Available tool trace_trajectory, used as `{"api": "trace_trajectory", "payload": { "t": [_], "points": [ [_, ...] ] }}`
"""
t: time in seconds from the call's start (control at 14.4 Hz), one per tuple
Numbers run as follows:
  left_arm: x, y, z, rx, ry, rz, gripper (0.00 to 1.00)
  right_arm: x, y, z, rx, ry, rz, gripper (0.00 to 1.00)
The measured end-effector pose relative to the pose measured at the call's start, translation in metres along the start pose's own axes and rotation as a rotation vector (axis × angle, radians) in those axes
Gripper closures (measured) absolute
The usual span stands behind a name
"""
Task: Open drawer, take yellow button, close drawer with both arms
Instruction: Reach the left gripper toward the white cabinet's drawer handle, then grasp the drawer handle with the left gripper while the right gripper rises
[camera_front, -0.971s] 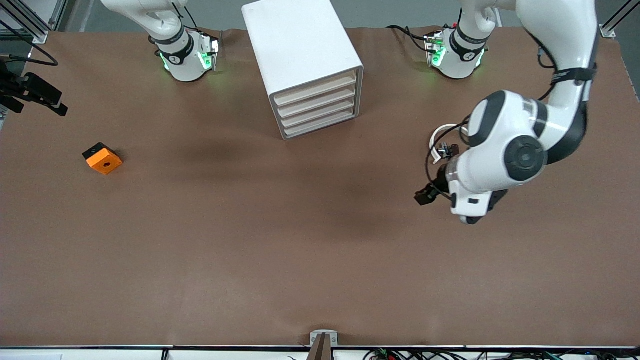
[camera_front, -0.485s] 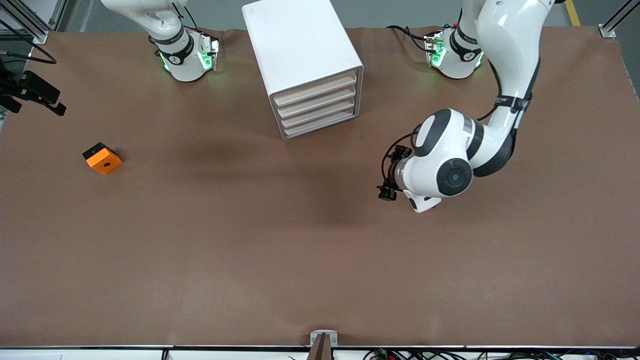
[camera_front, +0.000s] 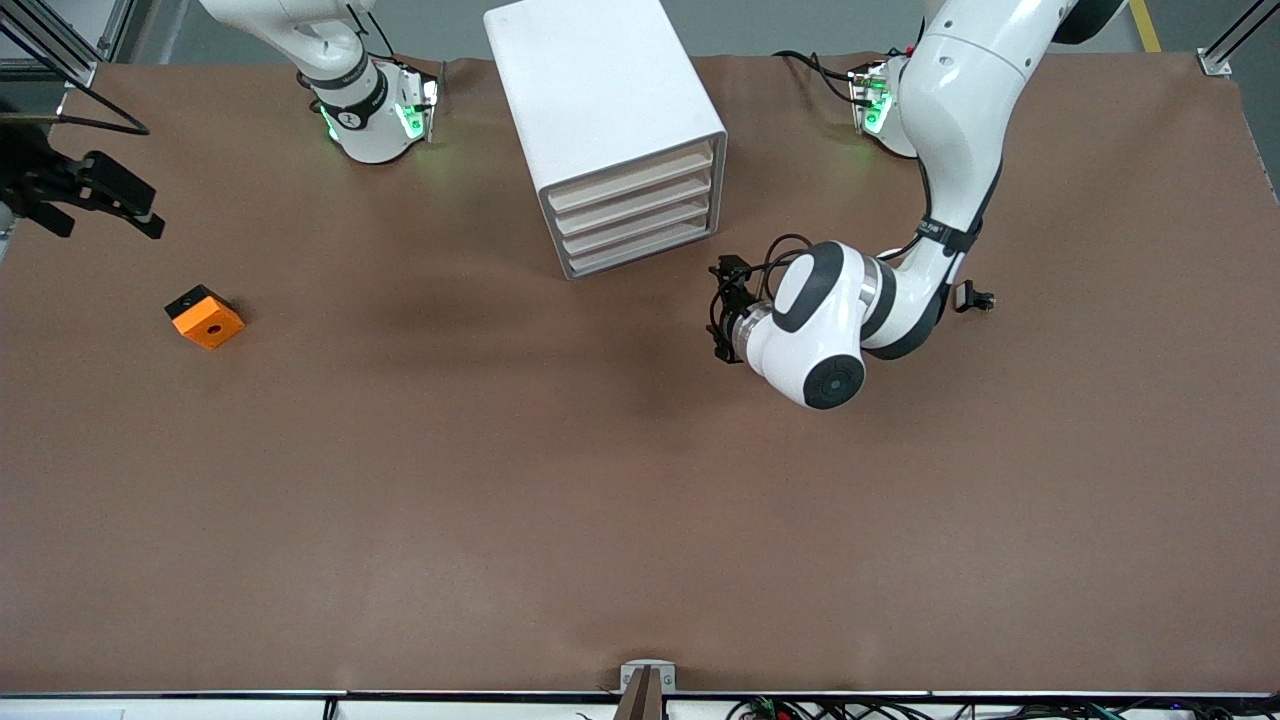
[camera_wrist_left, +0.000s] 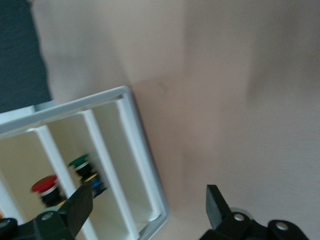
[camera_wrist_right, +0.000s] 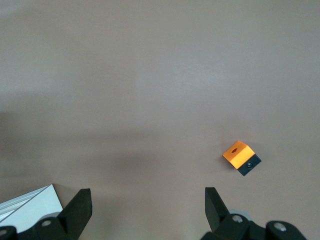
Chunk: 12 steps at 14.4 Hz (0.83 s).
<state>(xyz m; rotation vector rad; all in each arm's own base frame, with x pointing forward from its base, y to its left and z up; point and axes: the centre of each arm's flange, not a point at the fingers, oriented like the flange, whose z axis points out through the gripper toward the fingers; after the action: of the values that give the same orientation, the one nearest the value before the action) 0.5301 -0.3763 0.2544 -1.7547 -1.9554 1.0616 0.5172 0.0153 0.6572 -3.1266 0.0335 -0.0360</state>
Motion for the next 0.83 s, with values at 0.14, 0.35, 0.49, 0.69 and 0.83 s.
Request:
{"api": "trace_trajectory", "payload": {
  "t": [0.14,0.35,0.49,0.69,0.83],
  "points": [
    [0.001,-0.008,0.006,0.101,-0.028,-0.01,0.0,0.004,-0.013,0.005,-0.001,-0.007,-0.02,0.0],
    [-0.004,-0.022,0.007,0.235,-0.086,-0.031,0.0,0.012,-0.018,0.004,0.01,0.0,-0.001,0.0],
    [-0.005,-0.026,0.01,0.283,-0.09,-0.097,0.03,0.018,-0.023,0.002,0.014,0.005,0.015,0.0],
    [-0.012,-0.025,0.024,0.335,-0.103,-0.167,0.09,0.024,-0.043,0.009,0.012,-0.004,0.012,0.0],
    [-0.018,-0.027,0.034,0.368,-0.116,-0.199,0.15,0.026,-0.062,0.017,0.009,-0.019,0.045,0.0]
  ]
}}
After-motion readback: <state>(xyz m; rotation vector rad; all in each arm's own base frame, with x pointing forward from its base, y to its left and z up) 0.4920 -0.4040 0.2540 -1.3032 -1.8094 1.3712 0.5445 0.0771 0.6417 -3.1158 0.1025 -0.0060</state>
